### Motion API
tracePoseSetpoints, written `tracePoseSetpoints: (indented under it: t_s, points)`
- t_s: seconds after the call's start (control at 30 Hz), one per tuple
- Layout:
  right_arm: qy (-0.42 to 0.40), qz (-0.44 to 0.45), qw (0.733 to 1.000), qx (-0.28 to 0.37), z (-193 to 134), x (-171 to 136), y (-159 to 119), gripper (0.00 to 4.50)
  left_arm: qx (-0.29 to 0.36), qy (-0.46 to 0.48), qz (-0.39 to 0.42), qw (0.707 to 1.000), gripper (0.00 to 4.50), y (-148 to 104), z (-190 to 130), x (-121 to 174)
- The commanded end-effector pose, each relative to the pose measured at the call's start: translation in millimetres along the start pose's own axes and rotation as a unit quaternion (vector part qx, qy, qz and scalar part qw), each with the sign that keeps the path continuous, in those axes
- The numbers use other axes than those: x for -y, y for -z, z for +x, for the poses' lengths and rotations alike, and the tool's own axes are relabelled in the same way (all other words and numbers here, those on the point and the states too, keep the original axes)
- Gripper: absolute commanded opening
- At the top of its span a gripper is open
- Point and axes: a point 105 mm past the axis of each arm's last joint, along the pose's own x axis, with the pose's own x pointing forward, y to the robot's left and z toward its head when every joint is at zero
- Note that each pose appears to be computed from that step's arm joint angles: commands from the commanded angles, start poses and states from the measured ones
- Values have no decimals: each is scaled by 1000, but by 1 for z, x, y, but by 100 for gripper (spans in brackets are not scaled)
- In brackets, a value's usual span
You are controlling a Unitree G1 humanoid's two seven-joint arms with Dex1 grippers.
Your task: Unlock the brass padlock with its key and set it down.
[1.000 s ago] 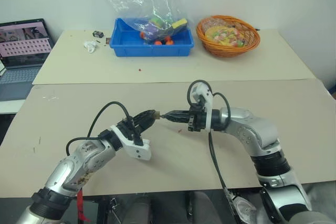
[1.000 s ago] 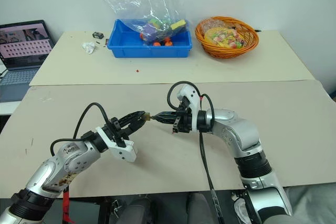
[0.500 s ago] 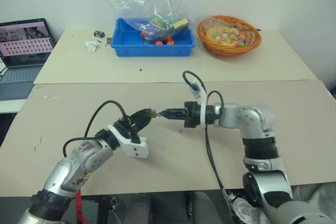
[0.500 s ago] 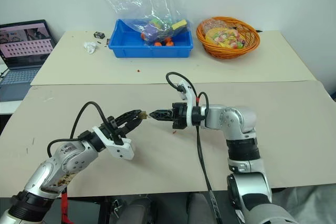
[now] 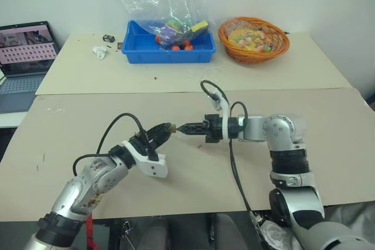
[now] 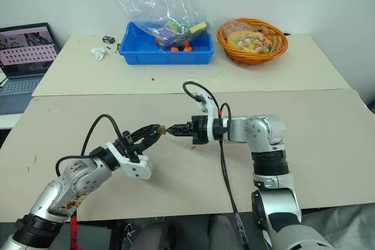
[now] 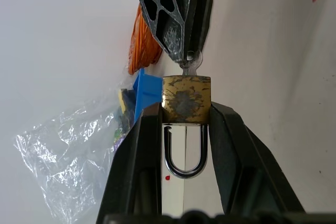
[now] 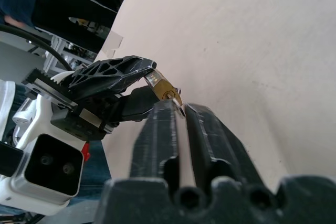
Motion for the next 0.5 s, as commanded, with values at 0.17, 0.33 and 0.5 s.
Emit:
tracePoseSetpoints:
  t_s: [0.17,0.33,0.5]
  points:
    - [-17,-90,994,64,-21,-9,-26,262,22,-26,12,999,80,-11,0,-15]
    - [-48,-94,992,62,-20,-20,-22,262,19,-26,12,999,80,-10,0,-15]
    - [-62,-95,992,50,-8,-26,-11,262,18,-26,14,999,80,-10,0,-16]
